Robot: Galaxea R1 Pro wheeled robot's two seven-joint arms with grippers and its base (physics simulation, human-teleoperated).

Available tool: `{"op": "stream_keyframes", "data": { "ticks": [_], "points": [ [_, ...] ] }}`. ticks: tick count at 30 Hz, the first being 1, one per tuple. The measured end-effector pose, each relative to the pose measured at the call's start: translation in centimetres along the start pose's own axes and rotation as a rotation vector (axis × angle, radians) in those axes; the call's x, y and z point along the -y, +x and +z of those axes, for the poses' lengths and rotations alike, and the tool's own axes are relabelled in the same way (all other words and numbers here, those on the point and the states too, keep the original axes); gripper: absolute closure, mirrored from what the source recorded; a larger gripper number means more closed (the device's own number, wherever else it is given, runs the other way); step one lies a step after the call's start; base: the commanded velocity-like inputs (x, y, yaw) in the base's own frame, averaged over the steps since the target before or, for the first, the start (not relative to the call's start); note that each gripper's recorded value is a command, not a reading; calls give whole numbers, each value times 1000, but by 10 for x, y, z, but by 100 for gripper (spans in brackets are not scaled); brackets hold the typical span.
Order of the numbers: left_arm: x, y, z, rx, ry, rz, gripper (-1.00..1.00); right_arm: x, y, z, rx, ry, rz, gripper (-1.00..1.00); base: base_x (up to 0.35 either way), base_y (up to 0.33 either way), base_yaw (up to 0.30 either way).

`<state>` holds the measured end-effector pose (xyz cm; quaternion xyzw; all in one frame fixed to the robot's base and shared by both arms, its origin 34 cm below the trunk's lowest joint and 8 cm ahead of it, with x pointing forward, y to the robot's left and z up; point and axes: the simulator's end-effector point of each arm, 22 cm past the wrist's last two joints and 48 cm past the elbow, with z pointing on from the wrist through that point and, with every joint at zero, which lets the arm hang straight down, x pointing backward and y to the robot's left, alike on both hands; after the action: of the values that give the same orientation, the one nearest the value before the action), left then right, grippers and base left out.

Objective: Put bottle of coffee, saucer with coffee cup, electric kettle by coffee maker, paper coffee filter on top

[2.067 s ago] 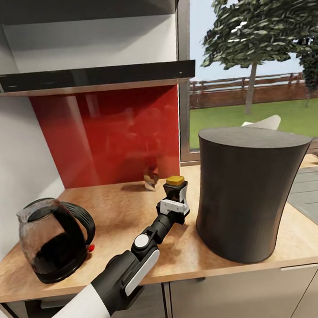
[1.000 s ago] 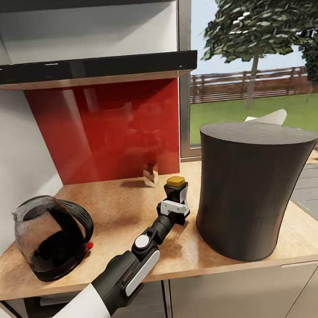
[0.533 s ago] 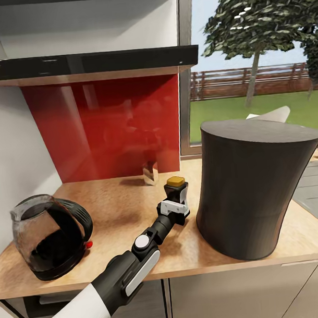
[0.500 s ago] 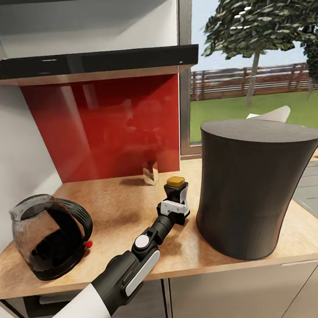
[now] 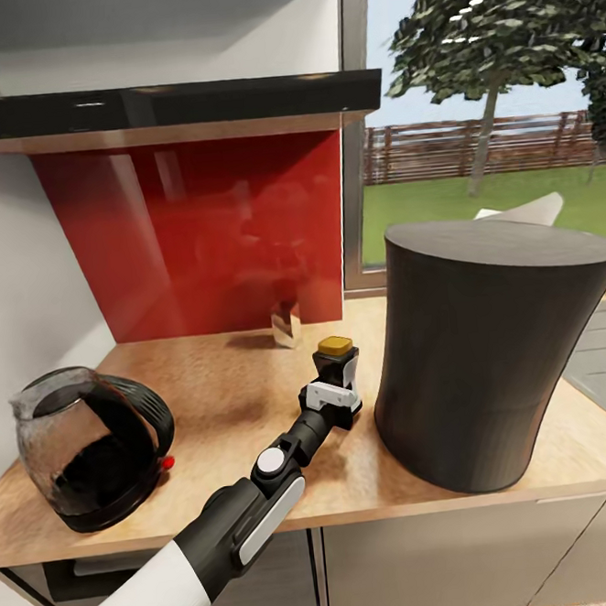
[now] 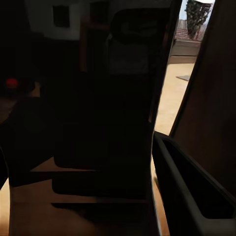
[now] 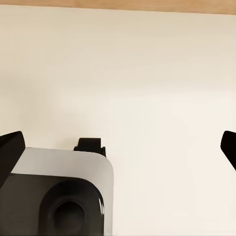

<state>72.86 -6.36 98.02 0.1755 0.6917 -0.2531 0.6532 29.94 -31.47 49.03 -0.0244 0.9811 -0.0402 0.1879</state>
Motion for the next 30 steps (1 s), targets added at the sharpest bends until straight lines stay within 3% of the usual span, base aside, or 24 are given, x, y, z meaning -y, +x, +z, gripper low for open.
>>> {"op": "stream_keyframes", "data": {
  "ticks": [30],
  "points": [
    [2, 6, 4, 2, 11, -20, 100, -1, 15, 0, -36, -2, -2, -100, 0, 0, 0]
  ]
}}
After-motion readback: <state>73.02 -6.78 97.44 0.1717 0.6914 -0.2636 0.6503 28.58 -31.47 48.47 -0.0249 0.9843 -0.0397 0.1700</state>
